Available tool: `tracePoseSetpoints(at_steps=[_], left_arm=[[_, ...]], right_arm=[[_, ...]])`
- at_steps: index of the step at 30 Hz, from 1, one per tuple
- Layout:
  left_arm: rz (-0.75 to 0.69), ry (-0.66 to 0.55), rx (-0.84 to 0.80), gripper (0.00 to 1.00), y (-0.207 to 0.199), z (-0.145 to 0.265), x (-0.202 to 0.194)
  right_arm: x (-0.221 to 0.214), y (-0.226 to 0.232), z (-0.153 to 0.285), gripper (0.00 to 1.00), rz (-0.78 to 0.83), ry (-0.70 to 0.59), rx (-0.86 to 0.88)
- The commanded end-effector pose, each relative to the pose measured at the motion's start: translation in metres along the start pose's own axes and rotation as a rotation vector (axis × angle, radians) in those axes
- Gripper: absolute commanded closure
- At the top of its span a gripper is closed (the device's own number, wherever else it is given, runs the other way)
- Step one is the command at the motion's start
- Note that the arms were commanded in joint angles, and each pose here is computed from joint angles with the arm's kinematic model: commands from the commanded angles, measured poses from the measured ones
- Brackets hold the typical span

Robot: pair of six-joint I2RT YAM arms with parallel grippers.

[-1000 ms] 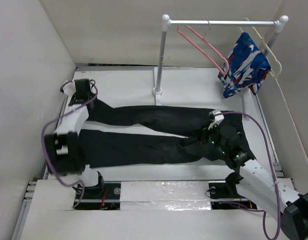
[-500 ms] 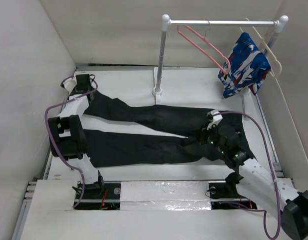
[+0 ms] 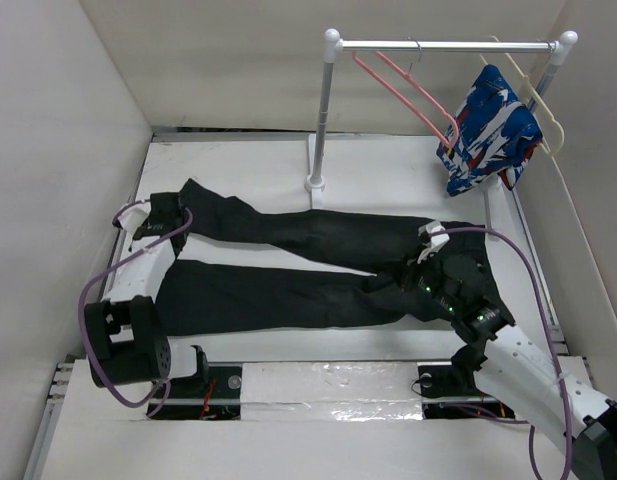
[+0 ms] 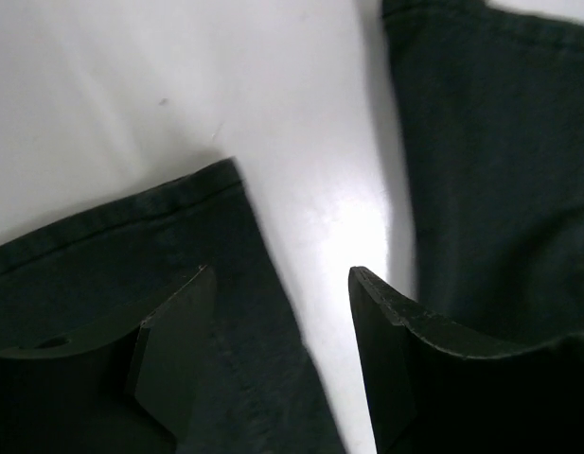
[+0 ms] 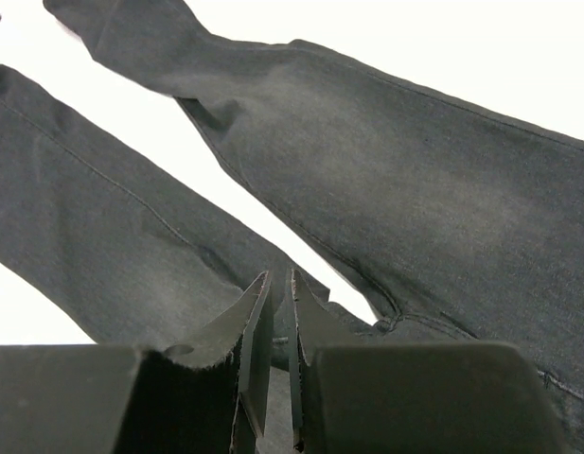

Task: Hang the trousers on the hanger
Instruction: Flatten out the trousers at the center of the board.

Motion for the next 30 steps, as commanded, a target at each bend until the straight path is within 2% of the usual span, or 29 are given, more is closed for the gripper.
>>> tracePoseSetpoints(at_steps=[1,6,9,12,15,16,18,19,26,30], left_arm=[[-0.005,0.021,0.080,0.44,0.029,0.003,-0.006],[-0.059,0.078,0.203,0.47,0.055,-0.010,-0.028],[-0.048,0.115,0.204,0.48,0.049,-0.018,-0.036],[-0.032,0.092,0.204,0.54,0.041,-0.029,-0.036],[-0.050,0.070,0.212,0.70,0.032,-0.040,-0.033],[-0.077,0.068,0.199,0.83,0.028,-0.043,-0.032],[-0.087,0.072,0.184,0.97,0.017,-0.048,-0.030],[-0.080,0.068,0.167,1.00,0.010,-0.049,-0.028],[-0.030,0.059,0.012,1.00,-0.049,-0.051,-0.011],[-0.054,0.047,0.070,1.00,-0.061,-0.064,-0.007]], right_arm=[[0.023,0.005,0.000,0.84,0.025,-0.053,0.023],[0.026,0.005,0.002,0.82,0.026,-0.061,0.025],[0.026,0.006,0.002,0.82,0.021,-0.066,0.033],[0.024,0.007,0.000,0.82,0.021,-0.057,0.040],[0.021,0.007,-0.001,0.82,0.021,-0.045,0.039],[0.021,0.006,-0.001,0.82,0.021,-0.045,0.037],[0.022,0.006,-0.001,0.82,0.021,-0.046,0.036],[0.021,0.008,-0.001,0.82,0.024,-0.046,0.042],[0.018,0.008,-0.004,0.81,0.025,-0.031,0.041],[0.020,0.007,-0.002,0.81,0.025,-0.042,0.034]])
Point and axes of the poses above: each gripper's point midway between its finger pads, its own z axis back along the fingers, its own y axis along the line the jaws close on, x = y × z, the point moved 4 cm from there along z, back along the fingers, and after that the axes turned 10 degrees about z, right-handed, at the moved point
